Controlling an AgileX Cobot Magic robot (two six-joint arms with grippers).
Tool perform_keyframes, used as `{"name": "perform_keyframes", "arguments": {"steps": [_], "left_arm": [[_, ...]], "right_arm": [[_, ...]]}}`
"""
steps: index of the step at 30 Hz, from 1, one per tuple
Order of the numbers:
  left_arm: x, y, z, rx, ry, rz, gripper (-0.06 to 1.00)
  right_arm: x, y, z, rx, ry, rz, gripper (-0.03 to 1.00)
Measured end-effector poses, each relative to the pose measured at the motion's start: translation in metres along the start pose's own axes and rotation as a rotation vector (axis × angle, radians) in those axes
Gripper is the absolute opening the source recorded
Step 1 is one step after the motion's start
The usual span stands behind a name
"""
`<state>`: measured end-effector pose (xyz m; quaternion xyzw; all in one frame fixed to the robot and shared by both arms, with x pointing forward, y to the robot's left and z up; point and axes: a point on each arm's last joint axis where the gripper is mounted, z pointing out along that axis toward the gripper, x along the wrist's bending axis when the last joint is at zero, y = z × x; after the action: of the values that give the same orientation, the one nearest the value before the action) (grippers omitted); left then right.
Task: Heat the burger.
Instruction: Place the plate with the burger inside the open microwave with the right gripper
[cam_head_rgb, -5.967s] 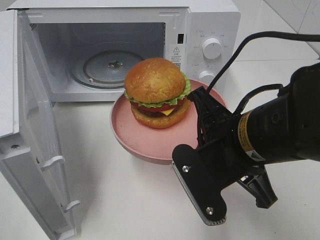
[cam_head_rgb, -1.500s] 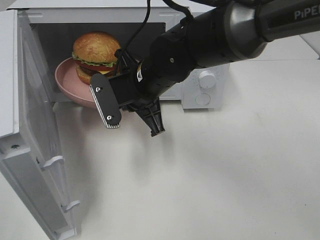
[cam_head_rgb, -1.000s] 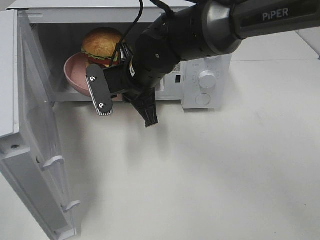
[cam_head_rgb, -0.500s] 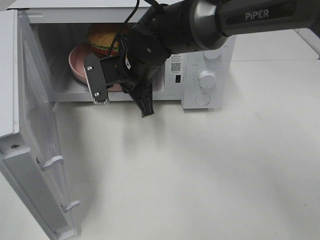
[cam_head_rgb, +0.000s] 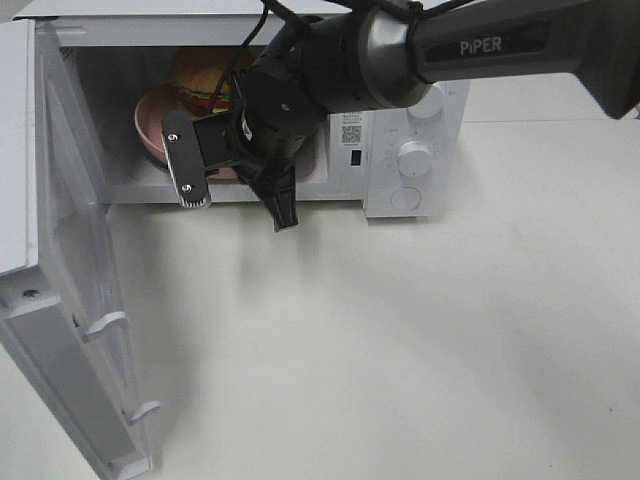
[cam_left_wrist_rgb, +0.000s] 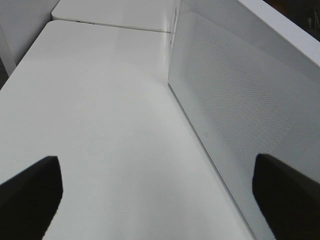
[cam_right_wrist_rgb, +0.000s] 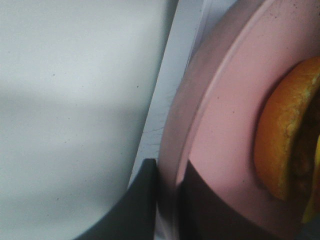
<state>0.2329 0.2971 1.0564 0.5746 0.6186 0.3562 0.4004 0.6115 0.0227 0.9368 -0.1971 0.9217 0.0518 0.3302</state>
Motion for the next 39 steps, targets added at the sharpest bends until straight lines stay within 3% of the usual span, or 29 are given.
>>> {"name": "perform_keyframes", "arguments": {"steps": [28,33,39], "left_arm": [[0.000,0.000,0.000,0.000,0.000,0.000,0.97],[0.000,0.000,0.000,0.000,0.000,0.000,0.97],[0.000,0.000,0.000,0.000,0.000,0.000,0.97]], "right_arm": [[-0.010,-0.005,0.029,0.010,-0.024,0.024,0.06],[-0.009,-0.007,0.030,0.013,-0.022,0.024,0.11],[-0.015,-0.005,0.029,-0.013,-0.067,0.019,0.26]]}}
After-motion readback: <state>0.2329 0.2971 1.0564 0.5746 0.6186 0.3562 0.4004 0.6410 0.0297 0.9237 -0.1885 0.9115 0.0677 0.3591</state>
